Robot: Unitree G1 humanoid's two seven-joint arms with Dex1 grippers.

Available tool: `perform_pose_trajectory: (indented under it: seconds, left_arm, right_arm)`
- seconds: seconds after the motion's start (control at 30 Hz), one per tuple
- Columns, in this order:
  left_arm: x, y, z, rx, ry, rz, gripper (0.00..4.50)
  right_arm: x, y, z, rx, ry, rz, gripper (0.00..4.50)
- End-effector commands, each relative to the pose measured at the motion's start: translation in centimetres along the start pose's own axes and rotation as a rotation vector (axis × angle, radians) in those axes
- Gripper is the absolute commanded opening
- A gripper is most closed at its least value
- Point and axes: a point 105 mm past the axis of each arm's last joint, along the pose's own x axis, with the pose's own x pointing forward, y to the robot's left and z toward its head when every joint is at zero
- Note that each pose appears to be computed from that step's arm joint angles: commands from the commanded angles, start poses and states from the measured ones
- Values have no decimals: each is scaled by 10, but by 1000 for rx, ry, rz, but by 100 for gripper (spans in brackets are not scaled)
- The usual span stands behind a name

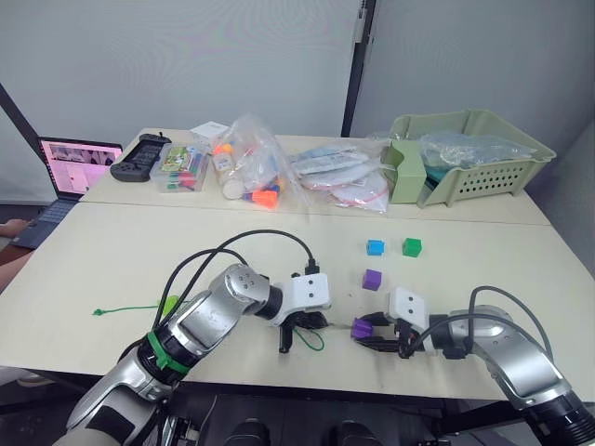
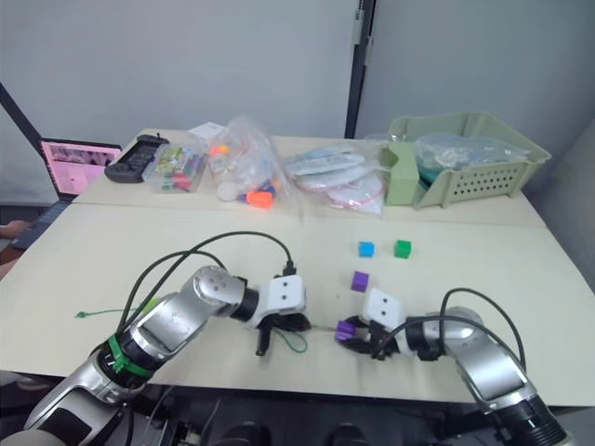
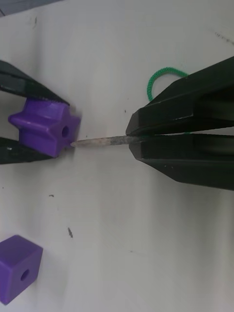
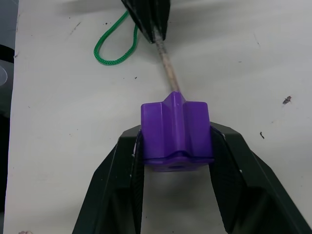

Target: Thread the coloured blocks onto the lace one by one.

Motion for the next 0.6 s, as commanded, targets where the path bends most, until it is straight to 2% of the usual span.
perform_pose_trajectory:
  seconds: [0.03, 0.6]
  left_arm:
    - [-1, 2, 9, 29, -17, 10, 0]
    - [9, -6, 16, 40, -30, -35, 0]
  right_arm:
    - [-1, 4, 9, -39, -16, 15, 135]
    - [2, 5, 14, -45, -17, 9, 135]
